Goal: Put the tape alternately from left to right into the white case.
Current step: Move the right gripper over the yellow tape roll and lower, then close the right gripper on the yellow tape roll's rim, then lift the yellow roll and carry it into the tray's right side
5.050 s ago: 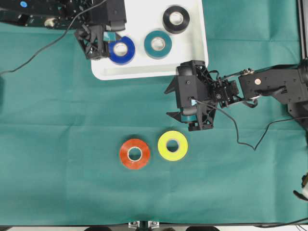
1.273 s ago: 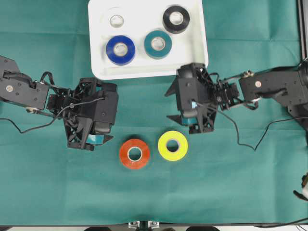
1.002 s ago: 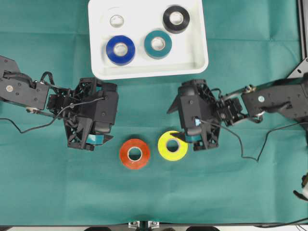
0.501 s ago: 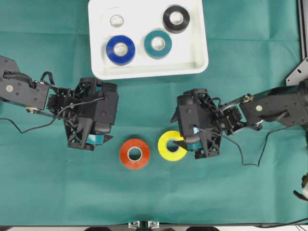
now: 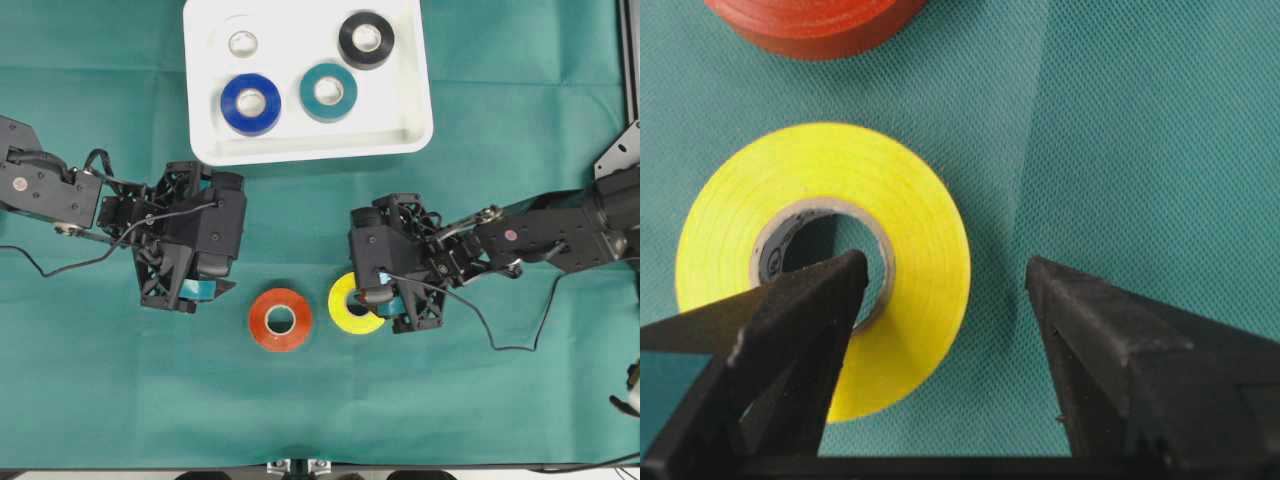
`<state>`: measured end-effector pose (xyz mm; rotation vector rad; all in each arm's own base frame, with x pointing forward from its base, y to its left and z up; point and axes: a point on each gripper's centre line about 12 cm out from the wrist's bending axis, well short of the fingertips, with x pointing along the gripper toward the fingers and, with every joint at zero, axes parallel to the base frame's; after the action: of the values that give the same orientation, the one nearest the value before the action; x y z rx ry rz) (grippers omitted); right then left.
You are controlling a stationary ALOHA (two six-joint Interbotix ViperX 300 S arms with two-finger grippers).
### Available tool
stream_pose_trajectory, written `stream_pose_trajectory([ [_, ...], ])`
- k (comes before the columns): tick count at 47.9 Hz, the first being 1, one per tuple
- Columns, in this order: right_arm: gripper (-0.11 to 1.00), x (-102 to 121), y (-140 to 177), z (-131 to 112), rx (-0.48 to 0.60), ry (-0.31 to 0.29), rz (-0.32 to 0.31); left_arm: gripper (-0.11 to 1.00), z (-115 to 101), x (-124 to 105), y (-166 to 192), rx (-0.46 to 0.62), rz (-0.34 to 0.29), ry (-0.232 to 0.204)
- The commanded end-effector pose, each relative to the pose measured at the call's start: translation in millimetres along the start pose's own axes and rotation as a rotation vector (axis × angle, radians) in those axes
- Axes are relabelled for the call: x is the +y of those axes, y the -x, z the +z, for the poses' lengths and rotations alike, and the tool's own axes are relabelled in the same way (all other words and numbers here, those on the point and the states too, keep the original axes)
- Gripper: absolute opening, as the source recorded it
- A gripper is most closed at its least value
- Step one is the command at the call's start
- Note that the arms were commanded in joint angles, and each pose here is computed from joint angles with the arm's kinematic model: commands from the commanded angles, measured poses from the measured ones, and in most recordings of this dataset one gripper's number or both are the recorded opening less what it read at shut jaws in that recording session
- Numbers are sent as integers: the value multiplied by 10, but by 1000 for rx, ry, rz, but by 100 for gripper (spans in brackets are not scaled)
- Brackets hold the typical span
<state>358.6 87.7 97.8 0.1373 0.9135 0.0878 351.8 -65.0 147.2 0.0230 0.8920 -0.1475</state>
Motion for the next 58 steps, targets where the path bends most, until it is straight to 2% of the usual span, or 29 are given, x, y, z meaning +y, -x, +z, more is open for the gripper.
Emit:
stream_pose_trajectory([
  [1,76,49,22,106,-30,3,13,48,79,-16,40,-29,-4,1],
  [12,75,51,27,116,-33,6,13,48,73,-16,39,-27,-4,1],
  [15,71,54,31,125,-36,8,14,48,73,-16,39,-27,-4,1],
  [18,59,58,40,139,-40,7,15,48,67,-15,38,-26,-4,1],
  [23,30,58,70,145,-45,7,16,48,67,-15,38,-26,-4,1],
  [24,27,58,78,146,-46,7,17,48,70,-16,42,-27,-4,1],
  [41,27,71,304,264,-102,16,25,48,60,-15,37,-24,-4,1],
  [58,27,-67,661,447,-135,-8,-37,48,67,-15,38,-26,-4,1],
])
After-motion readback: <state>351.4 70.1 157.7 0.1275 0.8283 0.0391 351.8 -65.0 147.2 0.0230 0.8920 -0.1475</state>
